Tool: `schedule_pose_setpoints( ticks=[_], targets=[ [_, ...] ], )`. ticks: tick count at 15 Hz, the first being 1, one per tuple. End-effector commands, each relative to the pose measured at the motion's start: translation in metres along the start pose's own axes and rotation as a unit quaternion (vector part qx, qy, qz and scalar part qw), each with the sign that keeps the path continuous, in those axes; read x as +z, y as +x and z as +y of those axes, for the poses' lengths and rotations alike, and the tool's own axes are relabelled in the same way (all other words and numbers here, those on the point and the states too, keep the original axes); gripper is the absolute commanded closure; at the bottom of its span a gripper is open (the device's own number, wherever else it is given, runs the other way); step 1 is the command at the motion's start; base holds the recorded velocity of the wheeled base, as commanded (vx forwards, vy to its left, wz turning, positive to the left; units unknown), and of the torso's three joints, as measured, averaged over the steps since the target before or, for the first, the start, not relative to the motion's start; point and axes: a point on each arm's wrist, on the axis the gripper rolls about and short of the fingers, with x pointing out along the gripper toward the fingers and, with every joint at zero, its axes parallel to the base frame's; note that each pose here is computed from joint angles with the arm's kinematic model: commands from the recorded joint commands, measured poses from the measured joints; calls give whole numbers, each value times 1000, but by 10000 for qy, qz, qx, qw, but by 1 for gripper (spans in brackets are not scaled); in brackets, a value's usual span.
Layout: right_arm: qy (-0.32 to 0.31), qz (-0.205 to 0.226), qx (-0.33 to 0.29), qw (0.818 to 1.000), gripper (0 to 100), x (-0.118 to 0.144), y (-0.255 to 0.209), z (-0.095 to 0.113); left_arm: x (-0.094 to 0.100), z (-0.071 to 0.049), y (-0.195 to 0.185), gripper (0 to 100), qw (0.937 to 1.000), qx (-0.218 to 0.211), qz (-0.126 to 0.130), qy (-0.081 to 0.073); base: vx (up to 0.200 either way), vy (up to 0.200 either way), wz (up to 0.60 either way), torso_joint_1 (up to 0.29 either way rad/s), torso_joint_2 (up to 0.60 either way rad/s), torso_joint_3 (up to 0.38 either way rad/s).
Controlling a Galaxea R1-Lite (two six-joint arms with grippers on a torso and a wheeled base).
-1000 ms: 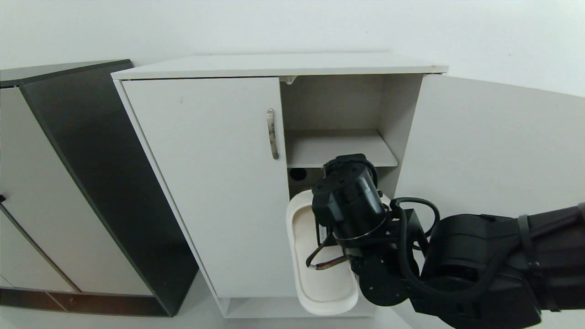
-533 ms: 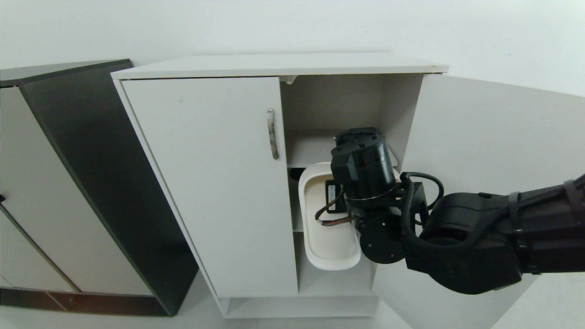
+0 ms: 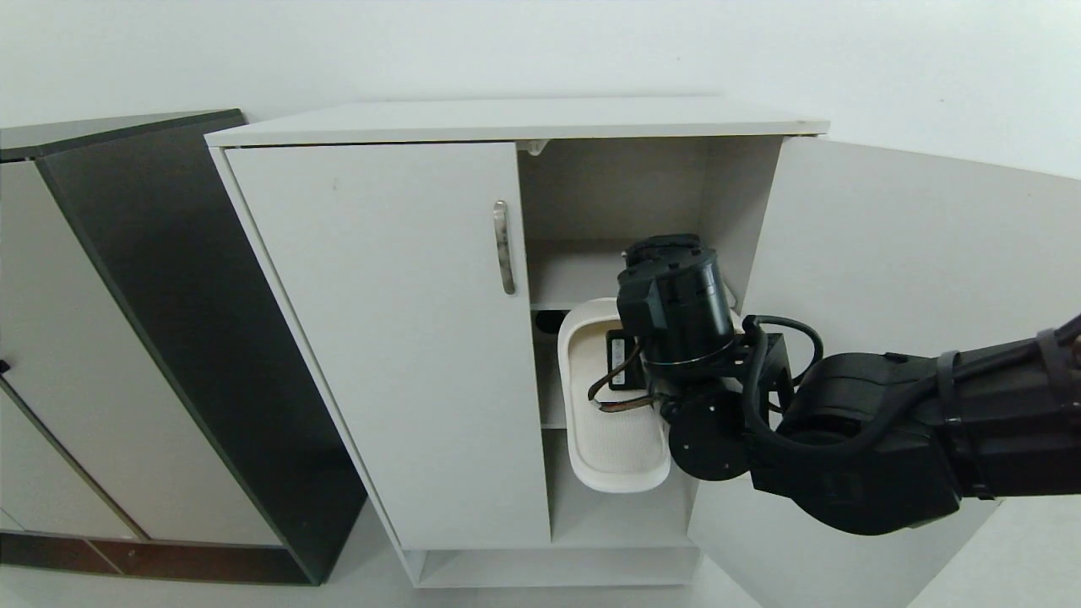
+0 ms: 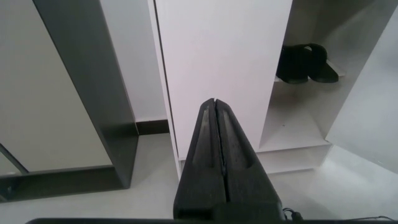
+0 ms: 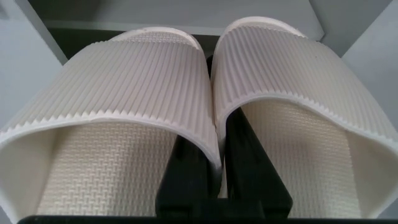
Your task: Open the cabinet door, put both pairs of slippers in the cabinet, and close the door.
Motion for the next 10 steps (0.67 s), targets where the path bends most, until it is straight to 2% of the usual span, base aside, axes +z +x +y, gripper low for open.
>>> schedule_pose_setpoints(
  ticks=[1, 10],
  targets=[
    [-16, 9, 0, 10000, 100, -1, 0, 0, 0, 0, 0, 100, 10000, 1, -1, -1, 200, 0, 0, 2, 2, 12],
    [-102, 55, -35, 9999, 100, -5, 2, -1, 0, 0, 0, 100, 10000, 1, -1, -1, 200, 0, 0, 3, 3, 4]
  ],
)
